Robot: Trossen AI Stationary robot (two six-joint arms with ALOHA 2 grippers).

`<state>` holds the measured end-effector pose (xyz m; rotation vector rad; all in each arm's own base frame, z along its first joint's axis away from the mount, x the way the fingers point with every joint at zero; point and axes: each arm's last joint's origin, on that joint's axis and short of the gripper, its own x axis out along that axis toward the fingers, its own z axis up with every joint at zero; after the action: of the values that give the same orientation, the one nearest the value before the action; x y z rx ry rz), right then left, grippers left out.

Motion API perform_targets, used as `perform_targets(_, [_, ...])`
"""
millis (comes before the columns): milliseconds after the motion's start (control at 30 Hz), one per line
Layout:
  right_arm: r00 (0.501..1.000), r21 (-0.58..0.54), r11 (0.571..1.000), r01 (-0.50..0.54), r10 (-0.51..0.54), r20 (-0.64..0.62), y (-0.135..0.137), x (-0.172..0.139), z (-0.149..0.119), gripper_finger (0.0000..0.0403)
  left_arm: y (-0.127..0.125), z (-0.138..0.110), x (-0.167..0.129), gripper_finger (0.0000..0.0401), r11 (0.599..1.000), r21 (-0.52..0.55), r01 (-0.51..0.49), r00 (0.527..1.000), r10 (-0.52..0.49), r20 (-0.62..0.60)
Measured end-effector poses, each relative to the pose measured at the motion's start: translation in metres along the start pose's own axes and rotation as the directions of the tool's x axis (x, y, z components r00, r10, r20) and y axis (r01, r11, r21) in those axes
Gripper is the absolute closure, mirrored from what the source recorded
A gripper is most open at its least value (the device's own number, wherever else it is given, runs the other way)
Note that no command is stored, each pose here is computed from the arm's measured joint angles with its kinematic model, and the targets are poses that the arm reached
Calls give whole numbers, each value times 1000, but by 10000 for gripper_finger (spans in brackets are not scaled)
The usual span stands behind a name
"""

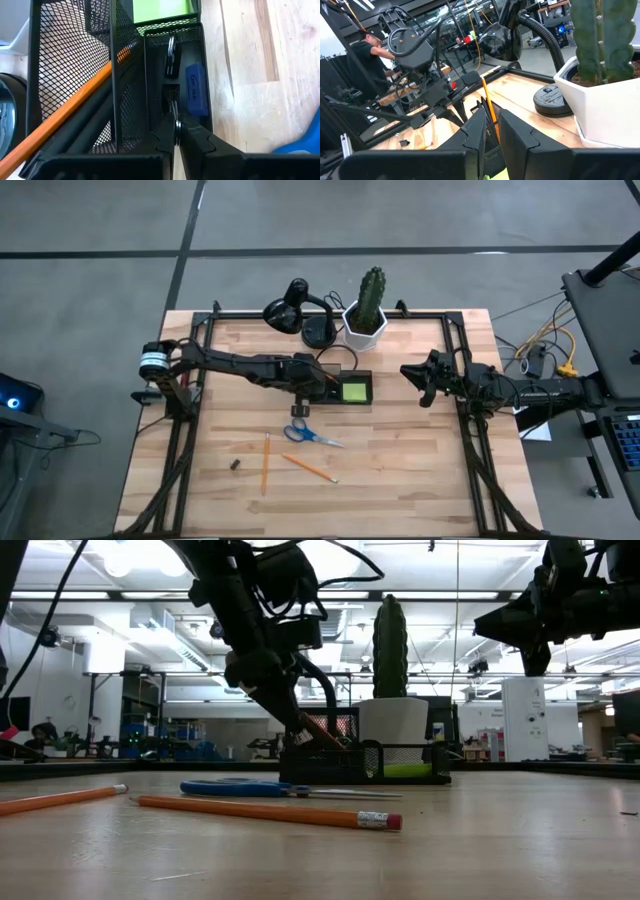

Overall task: Pick and place office supplies into organizer
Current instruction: Put the top clip into the mesh desk organizer, then put the clip into the mesh desk organizer

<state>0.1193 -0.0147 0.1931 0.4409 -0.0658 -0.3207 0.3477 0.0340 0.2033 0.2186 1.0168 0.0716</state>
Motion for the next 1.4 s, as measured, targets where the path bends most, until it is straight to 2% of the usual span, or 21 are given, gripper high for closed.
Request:
perform_targets(300, [1000, 0, 1000, 0, 0, -1, 0, 0, 0, 360, -3, -5, 22, 401, 1000, 4, 8, 998, -7, -59])
perform_targets(733, [1000, 7, 1000, 1, -1, -3, 0, 0, 0, 360, -2, -4, 21, 400, 1000, -4, -3, 998, 2, -61])
perform_targets(1133, [1000, 7, 1000, 1, -1, -3, 0, 0, 0, 360, -1, -2, 17, 300, 1000, -5, -5, 999, 5, -48])
perform_targets(1400, [1000, 6, 1000, 2, -2, -5, 0, 0, -1, 360, 3, 5, -8, 276, 1000, -16, -22, 999, 22, 26])
